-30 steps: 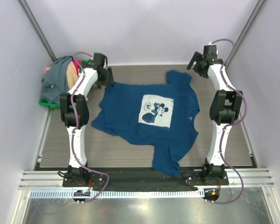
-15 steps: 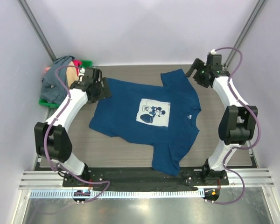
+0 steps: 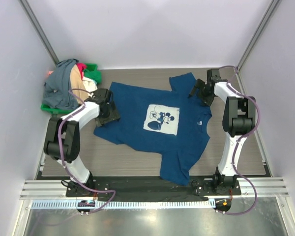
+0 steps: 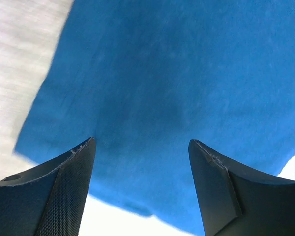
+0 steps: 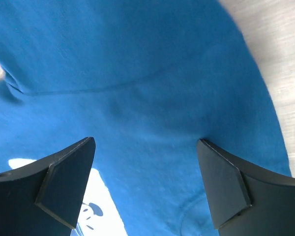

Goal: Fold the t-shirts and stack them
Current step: Flatten the tshirt out

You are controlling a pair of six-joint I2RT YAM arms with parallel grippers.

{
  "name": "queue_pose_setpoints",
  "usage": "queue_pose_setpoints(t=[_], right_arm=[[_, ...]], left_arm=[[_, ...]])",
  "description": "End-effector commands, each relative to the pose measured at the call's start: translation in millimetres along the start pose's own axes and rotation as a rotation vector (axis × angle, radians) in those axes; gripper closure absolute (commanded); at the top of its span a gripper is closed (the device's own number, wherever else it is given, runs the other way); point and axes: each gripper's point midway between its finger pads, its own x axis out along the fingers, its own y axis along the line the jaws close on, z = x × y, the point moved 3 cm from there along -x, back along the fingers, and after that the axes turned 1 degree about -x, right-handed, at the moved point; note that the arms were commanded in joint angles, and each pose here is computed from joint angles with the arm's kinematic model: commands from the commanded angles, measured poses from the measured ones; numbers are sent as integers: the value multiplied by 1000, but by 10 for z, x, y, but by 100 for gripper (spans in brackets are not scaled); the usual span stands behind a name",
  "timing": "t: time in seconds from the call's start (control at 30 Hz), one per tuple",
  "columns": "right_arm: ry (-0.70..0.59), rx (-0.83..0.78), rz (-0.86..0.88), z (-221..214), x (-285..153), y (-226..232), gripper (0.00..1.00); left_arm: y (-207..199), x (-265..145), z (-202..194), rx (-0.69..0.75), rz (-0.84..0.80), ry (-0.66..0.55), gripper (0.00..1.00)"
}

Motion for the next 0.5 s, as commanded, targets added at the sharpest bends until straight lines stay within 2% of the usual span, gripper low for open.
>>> queue_pose_setpoints(t=[0.0, 0.27, 0.3, 0.37, 0.4, 0.47], right_arm=[[-25, -14, -13, 191, 106, 51, 10], [8, -26, -81, 399, 662, -16, 10], [-34, -34, -60, 591, 655, 88, 10], [-6, -42, -72, 592, 867, 51, 9], [-63, -60, -39, 820, 802, 190, 9], [-76, -78, 21, 921, 870, 308, 8]], left_arm=[[-200, 160, 122, -20, -40, -27, 24], [-505, 546, 247, -39, -60, 26, 25], [-565, 569, 311, -46, -73, 22, 25], [-612, 674, 323, -53, -71, 33, 25], [-708, 653, 447, -55, -93, 10, 25], [-759, 723, 498, -58, -85, 27, 25]])
